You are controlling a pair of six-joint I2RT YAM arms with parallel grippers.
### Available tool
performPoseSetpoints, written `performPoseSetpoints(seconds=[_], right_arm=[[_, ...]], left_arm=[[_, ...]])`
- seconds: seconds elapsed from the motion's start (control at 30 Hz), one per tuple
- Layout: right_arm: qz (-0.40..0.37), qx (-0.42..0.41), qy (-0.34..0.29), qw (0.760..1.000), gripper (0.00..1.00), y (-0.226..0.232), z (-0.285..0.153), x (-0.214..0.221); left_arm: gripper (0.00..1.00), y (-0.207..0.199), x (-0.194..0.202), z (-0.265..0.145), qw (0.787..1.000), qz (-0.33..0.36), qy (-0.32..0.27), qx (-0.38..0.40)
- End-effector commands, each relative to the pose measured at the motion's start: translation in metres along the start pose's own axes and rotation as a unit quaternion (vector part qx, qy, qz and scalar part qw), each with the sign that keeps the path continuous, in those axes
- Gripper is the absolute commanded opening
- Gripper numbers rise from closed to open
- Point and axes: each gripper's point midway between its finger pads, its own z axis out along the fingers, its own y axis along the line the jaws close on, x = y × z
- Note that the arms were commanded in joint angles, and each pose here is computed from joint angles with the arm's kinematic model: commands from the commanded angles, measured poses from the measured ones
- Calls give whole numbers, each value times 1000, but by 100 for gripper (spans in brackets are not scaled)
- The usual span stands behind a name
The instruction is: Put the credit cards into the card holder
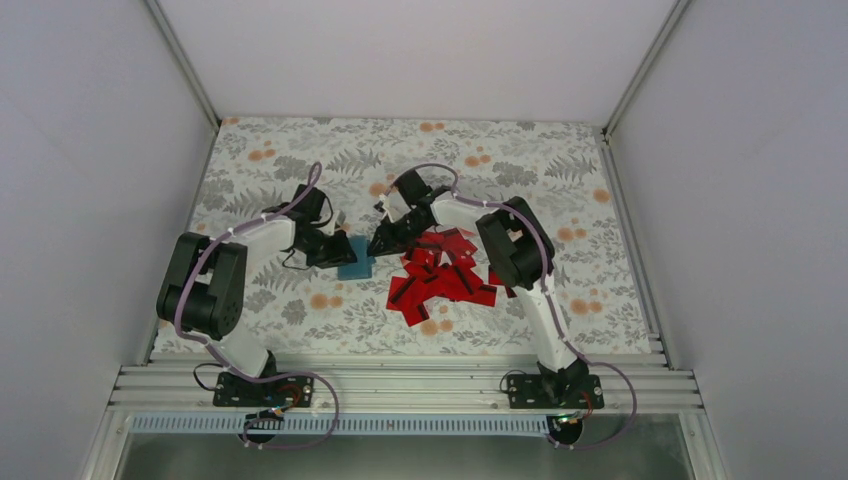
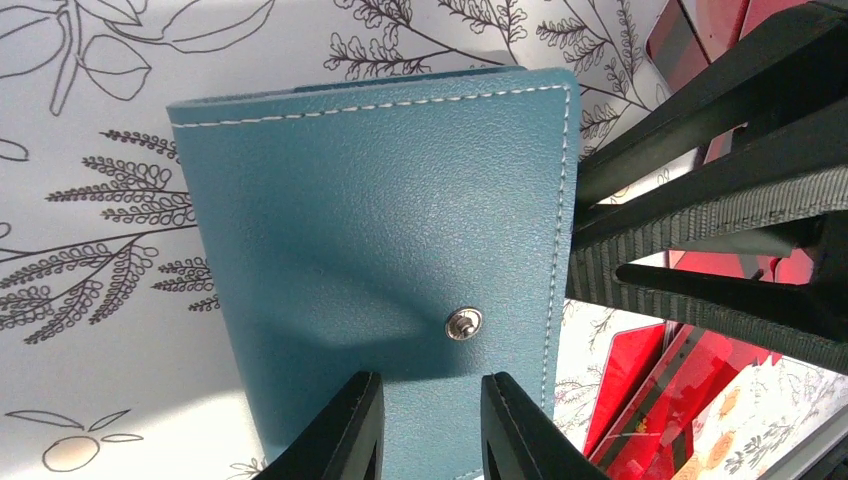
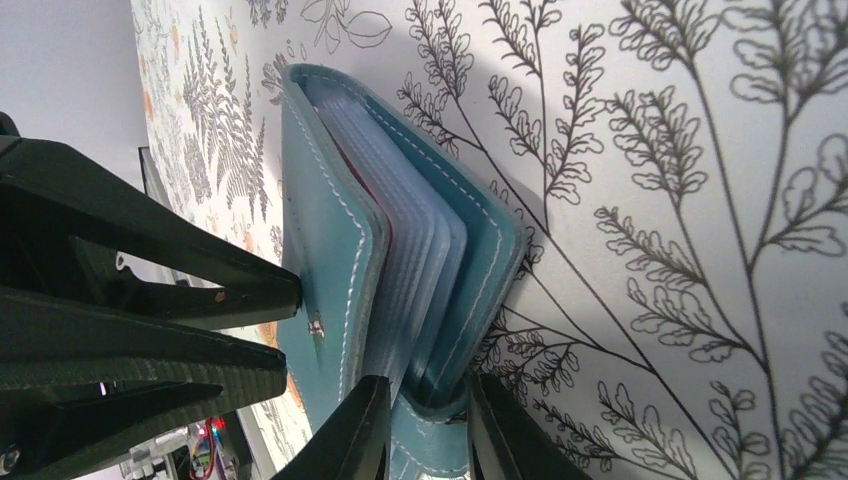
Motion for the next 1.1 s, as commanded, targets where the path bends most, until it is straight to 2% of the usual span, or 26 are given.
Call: performPoseSetpoints(seconds=[0.0,0.27,0.4,0.63,0.8,1.07], right_arm=[[-12,-4,0,1000,20,6,5,-1],[-34,-10,-35,999,19,24,-8,-14],[-17,47,-40,998,18,4,-8,-19],[13,133,17,991,18,-16,7,10],[14,214,52,975,18,-26,14,36],[-17,298,101,949,20,-30,-5,55]], left_arm=[[26,2,9,14,1000,-3,20,4],[23,8,10,15,1000,8,22,-17],[22,12,14,16,999,6,23,-21],[22,12,14,18,1000,5,18,-21],[22,16,11,21,999,2,15,-33],[22,33,12,34,997,-15,28,-73]])
